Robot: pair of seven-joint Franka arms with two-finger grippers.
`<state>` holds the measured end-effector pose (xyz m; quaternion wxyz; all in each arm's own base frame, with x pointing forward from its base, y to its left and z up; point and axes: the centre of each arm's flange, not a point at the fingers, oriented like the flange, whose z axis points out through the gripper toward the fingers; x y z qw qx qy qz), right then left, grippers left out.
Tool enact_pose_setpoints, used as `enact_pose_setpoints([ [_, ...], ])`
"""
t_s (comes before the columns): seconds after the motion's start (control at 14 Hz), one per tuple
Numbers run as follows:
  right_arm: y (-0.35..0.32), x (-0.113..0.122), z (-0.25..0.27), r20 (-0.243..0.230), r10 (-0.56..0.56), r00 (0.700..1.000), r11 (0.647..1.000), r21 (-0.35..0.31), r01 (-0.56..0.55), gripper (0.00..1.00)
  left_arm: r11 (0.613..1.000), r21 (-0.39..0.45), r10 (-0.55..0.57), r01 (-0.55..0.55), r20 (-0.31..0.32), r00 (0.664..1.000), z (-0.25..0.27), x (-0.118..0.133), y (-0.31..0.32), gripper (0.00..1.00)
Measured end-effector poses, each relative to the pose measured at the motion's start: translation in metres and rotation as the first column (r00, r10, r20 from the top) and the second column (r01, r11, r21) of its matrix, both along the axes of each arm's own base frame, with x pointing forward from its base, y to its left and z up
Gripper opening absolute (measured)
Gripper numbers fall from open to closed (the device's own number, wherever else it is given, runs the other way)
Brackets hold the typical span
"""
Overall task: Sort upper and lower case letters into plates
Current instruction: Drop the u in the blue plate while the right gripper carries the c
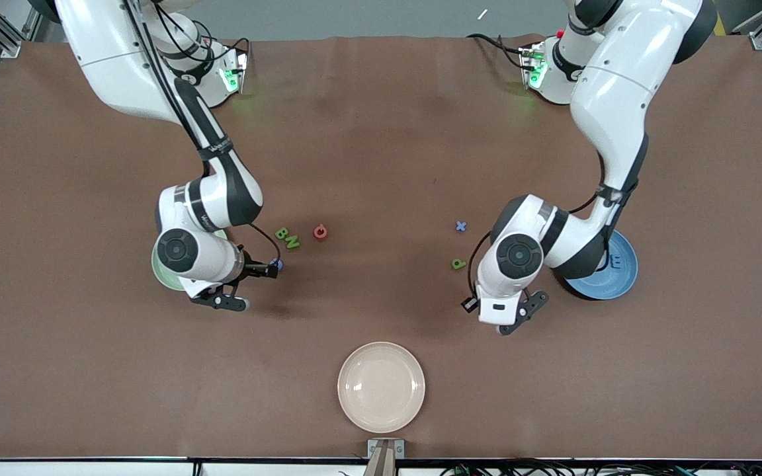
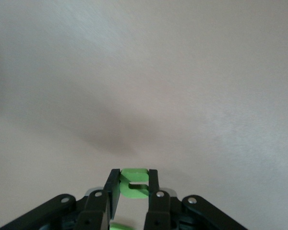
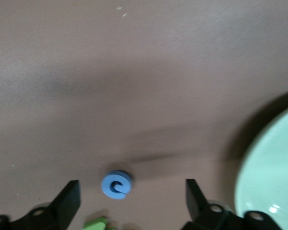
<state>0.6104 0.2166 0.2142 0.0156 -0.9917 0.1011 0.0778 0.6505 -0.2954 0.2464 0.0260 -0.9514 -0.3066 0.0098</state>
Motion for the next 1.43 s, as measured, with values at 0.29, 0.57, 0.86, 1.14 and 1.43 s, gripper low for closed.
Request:
enact_pose_setpoints([
  [0.29,0.020,-0.019,-0.031,0.059,-0.021,0.998,1.000,0.000,0.021,1.00,0.983,0.034,-0.176,0.179,-0.068,0.982,0.018,-0.020,0.074,0.27],
  [0.57,0.022,-0.031,-0.047,0.054,-0.014,0.998,1.000,-0.006,0.014,0.88,0.921,0.017,-0.381,0.389,-0.161,0.910,0.015,-0.054,0.155,0.27],
  [0.86,0.024,-0.031,-0.040,0.060,-0.013,0.998,1.000,-0.004,0.014,0.60,0.836,-0.028,-0.545,0.548,-0.149,0.825,0.003,-0.079,0.223,0.27],
  [1.14,0.025,-0.032,-0.036,0.061,-0.023,0.998,1.000,-0.004,0.023,0.34,0.740,-0.063,-0.673,0.670,-0.094,0.734,-0.022,-0.092,0.284,0.27],
  [1.43,0.023,-0.031,-0.036,0.055,-0.028,0.998,1.000,-0.007,0.029,0.34,0.709,-0.077,-0.705,0.701,-0.079,0.705,-0.040,-0.099,0.295,0.27],
])
